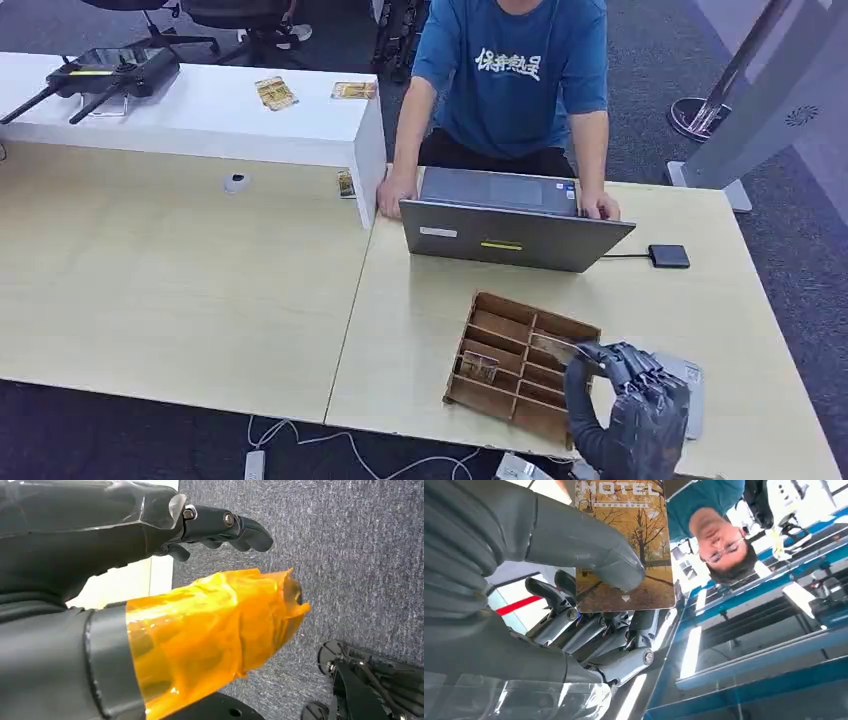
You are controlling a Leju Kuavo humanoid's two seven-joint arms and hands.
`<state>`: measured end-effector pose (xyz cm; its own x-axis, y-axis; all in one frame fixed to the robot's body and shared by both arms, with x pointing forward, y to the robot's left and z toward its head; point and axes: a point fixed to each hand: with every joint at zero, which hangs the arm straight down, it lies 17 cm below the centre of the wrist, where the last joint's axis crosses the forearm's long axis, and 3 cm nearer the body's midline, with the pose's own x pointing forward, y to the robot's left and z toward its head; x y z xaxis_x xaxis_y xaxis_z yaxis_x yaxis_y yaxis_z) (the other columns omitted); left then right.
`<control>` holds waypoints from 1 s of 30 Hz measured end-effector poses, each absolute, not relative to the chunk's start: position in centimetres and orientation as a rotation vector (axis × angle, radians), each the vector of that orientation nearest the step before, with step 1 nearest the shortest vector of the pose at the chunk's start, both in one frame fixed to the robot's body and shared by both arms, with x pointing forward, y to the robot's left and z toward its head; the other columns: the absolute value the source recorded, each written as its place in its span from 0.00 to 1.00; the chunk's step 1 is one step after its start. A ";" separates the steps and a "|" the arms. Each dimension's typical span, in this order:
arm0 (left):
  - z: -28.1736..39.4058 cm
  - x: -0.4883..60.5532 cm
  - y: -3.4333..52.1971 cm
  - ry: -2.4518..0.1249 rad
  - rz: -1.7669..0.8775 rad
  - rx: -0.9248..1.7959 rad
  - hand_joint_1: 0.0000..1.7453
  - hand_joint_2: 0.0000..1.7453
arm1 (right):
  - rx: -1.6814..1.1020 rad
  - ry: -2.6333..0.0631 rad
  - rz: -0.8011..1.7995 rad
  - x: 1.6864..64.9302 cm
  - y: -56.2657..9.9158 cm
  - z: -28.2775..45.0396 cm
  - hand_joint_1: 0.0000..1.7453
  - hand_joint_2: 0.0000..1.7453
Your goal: Pass the card to the sensor for recognition and then transmit it.
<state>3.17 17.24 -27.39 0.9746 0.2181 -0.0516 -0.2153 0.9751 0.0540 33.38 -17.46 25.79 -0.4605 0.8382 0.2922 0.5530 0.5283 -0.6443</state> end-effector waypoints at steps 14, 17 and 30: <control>-27.4 3.3 17.4 0.048 0.165 0.057 0.00 0.00 | -1.233 -2.152 0.381 37.2 -23.8 30.6 1.00 1.00; -27.4 3.4 17.5 0.044 0.141 0.060 0.00 0.00 | -1.280 -2.135 0.337 39.6 -26.1 32.8 1.00 1.00; -27.4 3.7 17.6 0.024 0.059 0.055 0.00 0.00 | -1.512 -2.026 0.390 47.9 -30.2 39.0 1.00 1.00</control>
<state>3.74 17.57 -27.41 0.9980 0.0595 -0.0222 -0.0582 0.9968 0.0553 47.94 -30.16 39.00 -0.1936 0.9429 0.2712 0.7746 0.3165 -0.5475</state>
